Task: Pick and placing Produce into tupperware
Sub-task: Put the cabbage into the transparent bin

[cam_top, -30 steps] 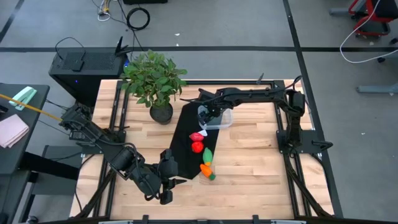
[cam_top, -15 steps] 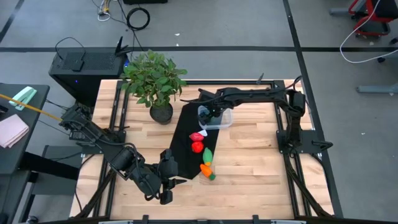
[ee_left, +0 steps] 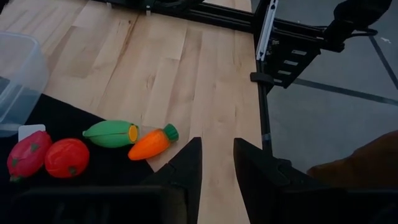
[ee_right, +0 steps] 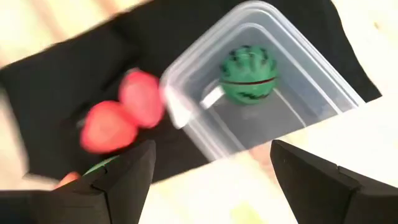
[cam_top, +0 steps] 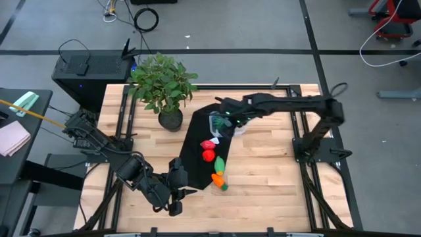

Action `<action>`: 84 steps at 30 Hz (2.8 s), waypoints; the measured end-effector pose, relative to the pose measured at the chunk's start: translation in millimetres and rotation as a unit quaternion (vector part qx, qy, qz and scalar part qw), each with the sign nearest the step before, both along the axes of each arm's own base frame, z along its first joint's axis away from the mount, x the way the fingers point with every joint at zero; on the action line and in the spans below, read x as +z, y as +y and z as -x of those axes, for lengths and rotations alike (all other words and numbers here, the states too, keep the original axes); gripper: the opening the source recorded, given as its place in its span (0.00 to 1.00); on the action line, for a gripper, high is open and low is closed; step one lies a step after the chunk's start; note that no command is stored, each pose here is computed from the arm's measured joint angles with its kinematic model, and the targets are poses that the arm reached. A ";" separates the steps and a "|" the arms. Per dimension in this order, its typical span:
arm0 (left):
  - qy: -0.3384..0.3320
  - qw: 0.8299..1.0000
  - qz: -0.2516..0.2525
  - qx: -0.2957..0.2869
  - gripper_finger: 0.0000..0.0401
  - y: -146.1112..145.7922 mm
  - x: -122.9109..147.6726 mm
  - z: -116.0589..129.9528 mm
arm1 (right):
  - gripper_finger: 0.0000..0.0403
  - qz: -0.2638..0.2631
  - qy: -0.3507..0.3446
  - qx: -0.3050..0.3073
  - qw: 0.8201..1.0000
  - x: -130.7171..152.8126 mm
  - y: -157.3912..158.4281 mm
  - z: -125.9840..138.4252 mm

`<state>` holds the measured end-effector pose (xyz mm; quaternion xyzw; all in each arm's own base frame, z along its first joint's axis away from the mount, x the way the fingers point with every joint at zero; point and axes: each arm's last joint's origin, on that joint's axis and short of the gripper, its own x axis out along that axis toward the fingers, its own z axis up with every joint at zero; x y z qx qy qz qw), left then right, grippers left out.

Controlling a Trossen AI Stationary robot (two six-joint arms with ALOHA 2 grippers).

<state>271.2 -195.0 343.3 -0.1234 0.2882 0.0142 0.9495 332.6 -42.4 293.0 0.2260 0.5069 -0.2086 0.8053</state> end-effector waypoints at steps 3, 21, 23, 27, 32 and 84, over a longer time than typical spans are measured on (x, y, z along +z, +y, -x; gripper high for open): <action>0.000 1.000 0.000 0.000 0.25 0.0 0.0 0.0 | 0.80 0.028 -0.017 0.030 0.999 23.7 29.7 18.1; 0.234 0.971 -0.035 -0.025 0.32 11.8 -40.8 30.6 | 0.80 0.127 -0.028 0.050 0.990 40.4 151.4 75.0; 0.238 0.970 -0.043 -0.030 0.36 12.1 -43.9 31.2 | 0.80 0.127 -0.025 0.046 0.990 37.5 152.9 72.6; 0.261 0.963 -0.048 -0.036 0.49 14.2 -56.3 33.4 | 0.80 0.129 -0.019 0.047 0.990 32.0 156.9 68.7; 0.312 0.949 -0.042 -0.028 0.68 18.5 -83.8 40.8 | 0.80 0.128 -0.022 0.048 0.990 31.1 158.9 67.6; 0.303 0.948 -0.043 -0.085 0.92 42.9 -195.8 38.4 | 0.80 0.121 -0.030 0.033 0.992 31.9 155.5 64.7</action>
